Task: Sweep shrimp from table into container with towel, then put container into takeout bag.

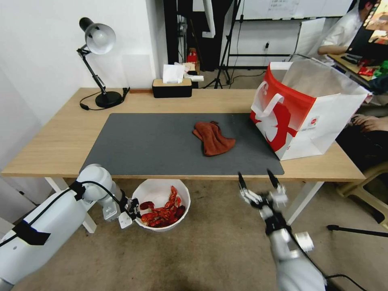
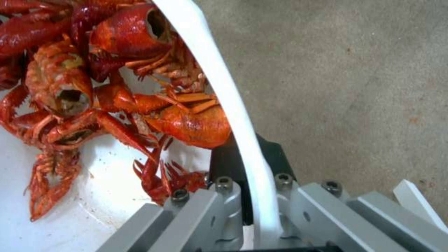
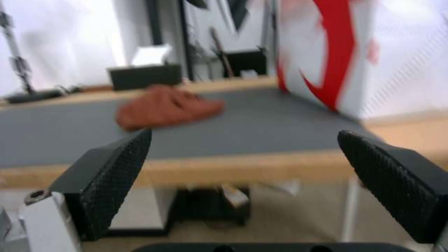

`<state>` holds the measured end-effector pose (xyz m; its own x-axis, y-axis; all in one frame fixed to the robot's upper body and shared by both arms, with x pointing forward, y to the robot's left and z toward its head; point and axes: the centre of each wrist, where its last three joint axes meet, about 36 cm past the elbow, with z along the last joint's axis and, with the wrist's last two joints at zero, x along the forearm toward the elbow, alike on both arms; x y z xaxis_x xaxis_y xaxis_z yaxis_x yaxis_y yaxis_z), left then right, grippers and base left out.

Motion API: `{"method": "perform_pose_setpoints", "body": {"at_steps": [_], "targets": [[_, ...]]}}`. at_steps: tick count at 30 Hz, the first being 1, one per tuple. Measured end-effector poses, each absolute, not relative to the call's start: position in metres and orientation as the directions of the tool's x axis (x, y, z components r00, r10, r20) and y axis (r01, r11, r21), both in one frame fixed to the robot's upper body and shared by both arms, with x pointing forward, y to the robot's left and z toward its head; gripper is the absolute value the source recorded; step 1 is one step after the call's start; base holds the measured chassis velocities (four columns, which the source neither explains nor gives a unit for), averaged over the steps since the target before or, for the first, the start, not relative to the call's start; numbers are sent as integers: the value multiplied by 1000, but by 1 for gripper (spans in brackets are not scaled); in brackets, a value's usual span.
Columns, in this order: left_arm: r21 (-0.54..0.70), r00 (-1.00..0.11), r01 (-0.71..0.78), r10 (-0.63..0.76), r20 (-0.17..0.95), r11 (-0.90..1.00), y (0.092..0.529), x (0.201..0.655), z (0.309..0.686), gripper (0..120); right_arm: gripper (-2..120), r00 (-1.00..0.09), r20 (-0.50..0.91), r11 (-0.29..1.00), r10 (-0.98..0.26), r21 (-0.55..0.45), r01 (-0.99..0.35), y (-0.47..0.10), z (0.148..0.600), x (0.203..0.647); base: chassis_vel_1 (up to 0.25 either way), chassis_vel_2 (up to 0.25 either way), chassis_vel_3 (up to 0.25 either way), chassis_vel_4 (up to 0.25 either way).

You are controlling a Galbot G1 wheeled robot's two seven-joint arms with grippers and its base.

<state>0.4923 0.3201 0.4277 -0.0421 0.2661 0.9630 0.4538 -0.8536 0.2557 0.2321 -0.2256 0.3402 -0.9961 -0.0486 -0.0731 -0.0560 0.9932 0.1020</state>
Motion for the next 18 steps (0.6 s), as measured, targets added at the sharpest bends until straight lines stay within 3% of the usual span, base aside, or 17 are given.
{"method": "perform_pose_setpoints", "body": {"at_steps": [18], "targets": [[270, -47, 430, 277, 960, -862, 327, 465, 432, 0, 100, -997, 67, 992, 24, 126, 32, -212, 325, 206, 0, 0, 0, 0]]}}
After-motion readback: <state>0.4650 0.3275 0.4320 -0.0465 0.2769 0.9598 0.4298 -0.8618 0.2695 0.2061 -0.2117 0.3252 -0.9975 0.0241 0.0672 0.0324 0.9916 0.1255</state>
